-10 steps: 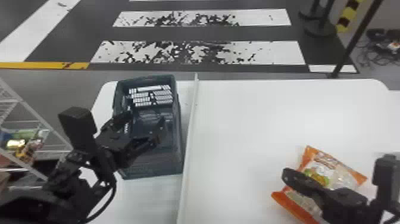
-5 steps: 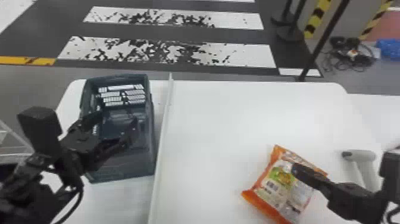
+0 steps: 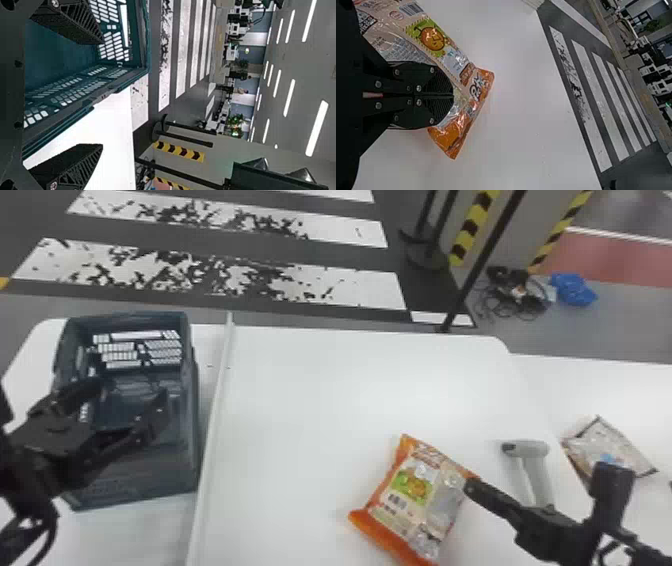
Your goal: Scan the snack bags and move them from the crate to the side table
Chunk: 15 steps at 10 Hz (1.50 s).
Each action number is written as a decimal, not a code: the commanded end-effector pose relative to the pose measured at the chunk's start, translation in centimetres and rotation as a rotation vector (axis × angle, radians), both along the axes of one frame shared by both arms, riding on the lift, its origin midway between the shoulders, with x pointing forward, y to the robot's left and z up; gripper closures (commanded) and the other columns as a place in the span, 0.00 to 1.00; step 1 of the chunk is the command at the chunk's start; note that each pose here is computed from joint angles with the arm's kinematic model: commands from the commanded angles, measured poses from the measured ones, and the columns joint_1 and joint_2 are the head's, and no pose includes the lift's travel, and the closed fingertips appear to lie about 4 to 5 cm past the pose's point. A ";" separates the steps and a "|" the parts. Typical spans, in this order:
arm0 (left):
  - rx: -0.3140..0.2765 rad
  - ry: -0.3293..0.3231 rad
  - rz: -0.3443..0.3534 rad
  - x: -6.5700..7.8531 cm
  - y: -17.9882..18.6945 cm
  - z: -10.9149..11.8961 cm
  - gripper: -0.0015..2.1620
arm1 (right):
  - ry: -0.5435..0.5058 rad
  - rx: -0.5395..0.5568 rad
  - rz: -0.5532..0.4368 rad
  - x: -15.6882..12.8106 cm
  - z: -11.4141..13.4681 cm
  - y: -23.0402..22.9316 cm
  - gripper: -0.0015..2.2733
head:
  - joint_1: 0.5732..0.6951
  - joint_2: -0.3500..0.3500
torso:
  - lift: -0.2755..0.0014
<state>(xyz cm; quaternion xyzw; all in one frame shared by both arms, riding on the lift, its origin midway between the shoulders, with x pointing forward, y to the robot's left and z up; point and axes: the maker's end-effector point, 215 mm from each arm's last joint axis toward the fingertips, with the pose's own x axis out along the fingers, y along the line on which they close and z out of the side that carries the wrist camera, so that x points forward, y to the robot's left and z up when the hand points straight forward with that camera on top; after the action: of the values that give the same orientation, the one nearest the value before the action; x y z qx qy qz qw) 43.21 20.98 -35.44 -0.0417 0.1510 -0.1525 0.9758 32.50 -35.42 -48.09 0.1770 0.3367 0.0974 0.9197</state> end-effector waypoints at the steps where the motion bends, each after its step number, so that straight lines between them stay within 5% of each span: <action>1: -0.003 -0.002 -0.005 0.1 -0.3 0.1 0.03 | 0.005 -0.012 -0.018 -0.2 -0.6 -1.3 0.99 | 1.00 0.20 | 0.68; 9: -0.007 -0.005 -0.009 0.4 -0.6 0.2 0.03 | 0.041 -0.040 -0.003 1.8 -5.6 -0.7 0.99 | 1.00 0.15 | 0.68; 15: -0.006 -0.007 -0.011 0.0 -0.7 0.2 0.03 | -0.021 -0.083 -0.007 4.9 -3.3 -0.5 0.99 | 1.00 0.23 | 0.68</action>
<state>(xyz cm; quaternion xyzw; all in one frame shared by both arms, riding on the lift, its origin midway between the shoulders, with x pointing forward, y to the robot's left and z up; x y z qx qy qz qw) 43.18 20.31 -35.39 -0.0438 0.1486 -0.1575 0.9753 37.34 -35.06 -52.04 0.1428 0.3371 0.0881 0.9264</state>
